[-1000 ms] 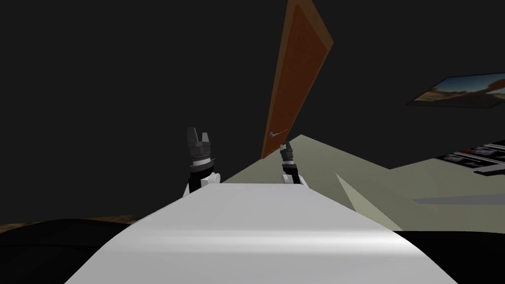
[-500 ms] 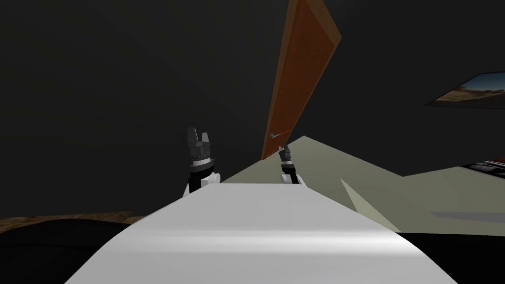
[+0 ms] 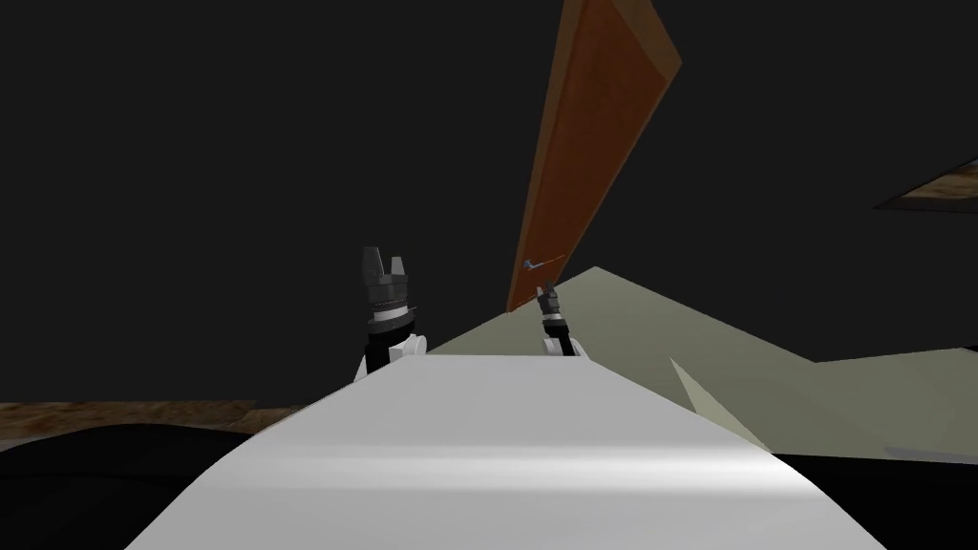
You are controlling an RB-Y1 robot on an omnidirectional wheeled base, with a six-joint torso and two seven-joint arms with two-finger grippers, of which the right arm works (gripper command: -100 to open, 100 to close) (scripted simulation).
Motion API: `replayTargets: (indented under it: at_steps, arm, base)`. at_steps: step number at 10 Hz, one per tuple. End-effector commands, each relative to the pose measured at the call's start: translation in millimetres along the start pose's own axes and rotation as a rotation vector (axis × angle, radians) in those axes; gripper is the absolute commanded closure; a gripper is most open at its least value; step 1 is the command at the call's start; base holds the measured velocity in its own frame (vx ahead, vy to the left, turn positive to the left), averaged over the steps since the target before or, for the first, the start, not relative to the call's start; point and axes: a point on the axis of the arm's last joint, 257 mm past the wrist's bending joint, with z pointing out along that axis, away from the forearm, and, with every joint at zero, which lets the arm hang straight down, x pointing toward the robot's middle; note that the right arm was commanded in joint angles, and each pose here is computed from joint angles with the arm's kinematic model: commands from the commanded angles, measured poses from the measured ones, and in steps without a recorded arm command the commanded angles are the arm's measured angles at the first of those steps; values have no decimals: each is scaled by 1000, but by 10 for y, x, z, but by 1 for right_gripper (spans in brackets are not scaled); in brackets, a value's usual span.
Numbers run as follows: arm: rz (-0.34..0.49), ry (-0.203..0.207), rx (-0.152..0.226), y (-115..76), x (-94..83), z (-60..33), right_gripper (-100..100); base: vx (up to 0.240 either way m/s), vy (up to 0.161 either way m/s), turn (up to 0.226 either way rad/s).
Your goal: Pull the door open
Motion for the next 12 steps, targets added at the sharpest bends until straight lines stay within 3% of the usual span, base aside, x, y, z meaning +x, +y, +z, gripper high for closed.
replayTargets:
  at_steps: [1,5,12]
  arm:
    - [7,9,12,-109,12,18,-100]
    - [18,22,63,-416,14,-36,-100]
    - [36,42,124,-793,11,-93,-100]
  base:
    - [74,-126,121]
    - [52,-101,89]
    - [40,-83,86]
